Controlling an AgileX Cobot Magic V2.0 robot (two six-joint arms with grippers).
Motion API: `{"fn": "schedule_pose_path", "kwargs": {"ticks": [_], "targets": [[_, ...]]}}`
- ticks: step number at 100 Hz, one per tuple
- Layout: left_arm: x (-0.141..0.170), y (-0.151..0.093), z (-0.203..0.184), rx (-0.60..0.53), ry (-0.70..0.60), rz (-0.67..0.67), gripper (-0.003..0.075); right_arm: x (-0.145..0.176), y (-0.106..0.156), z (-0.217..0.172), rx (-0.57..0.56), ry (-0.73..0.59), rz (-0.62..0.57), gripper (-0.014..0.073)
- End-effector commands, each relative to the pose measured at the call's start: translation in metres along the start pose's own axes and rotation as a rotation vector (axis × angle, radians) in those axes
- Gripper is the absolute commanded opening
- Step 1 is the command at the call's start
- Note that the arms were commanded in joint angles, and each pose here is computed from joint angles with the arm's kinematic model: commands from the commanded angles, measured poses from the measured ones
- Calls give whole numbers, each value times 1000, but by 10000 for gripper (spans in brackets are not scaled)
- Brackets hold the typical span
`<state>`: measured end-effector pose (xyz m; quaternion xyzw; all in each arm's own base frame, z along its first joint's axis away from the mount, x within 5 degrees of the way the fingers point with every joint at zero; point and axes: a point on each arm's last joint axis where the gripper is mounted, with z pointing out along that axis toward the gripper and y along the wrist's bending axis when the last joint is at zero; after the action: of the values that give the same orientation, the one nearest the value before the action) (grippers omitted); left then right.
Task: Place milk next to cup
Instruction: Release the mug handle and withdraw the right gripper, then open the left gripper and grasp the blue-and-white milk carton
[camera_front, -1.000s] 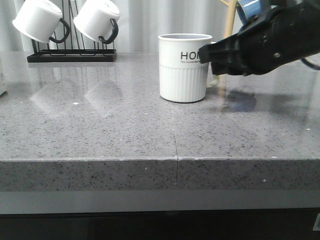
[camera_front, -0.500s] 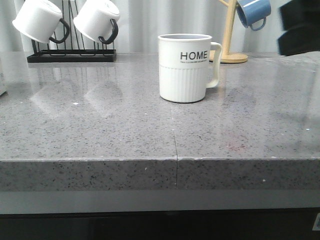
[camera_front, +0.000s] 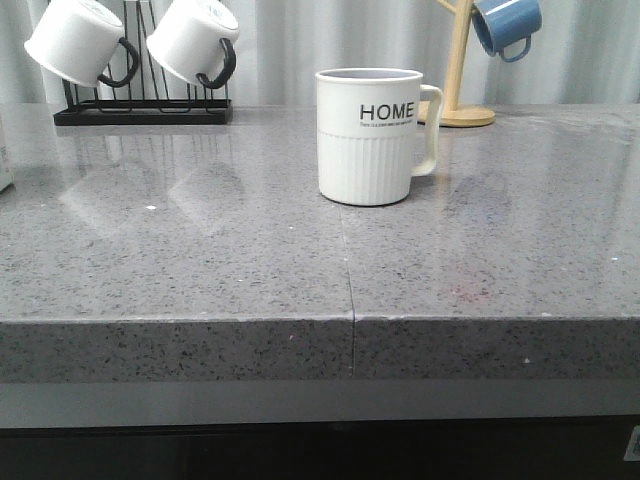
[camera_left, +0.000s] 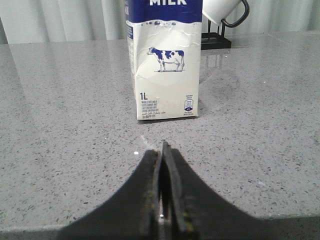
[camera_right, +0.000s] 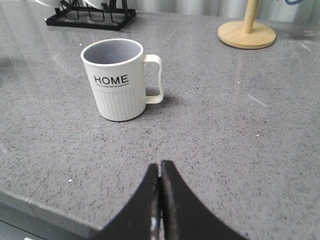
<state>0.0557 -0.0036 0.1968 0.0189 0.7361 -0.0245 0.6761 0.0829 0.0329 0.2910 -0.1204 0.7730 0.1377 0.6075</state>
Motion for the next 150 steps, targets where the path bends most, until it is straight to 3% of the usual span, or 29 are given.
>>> {"fn": "schedule_pose_path", "kwargs": {"ticks": [1,25,42,63,74,85,95,99,104,119,150], "targets": [[5,0,0,-4,-70,-3,-21,-10,1,-17,-7,-100,-2,-38],[-4,1,-1,-5,-160,-5,-21,0,0,-37,-4,-77,-1,-38],[-39,0,-11,-6,-241,14,-21,2,0,-37,-2,-55,-1,-38],[-82,-1,-16,14,-220,-48,-21,2,0,-37,-2,-55,-1,-38],[-94,-2,-8,19,-113,-53,-10,2,0,-37,-2,-55,-1,-38],[-102,-3,6,19,-5,-53,154,2,0,-37,-2,-55,-1,-38],[-108,-2,19,15,13,-54,455,2,0,-37,-2,-55,-1,-38],[-111,-2,25,12,-6,-55,612,2,0,-37,-2,-55,-1,-38],[-112,-2,31,9,-19,-55,723,2,0,-37,-2,-55,-1,-38],[-117,-1,49,1,-64,-118,613,2,0,-37,-2,-55,-1,-38],[-131,0,81,-10,-38,-125,608,2,0,-37,-2,-55,-1,-38]]}}
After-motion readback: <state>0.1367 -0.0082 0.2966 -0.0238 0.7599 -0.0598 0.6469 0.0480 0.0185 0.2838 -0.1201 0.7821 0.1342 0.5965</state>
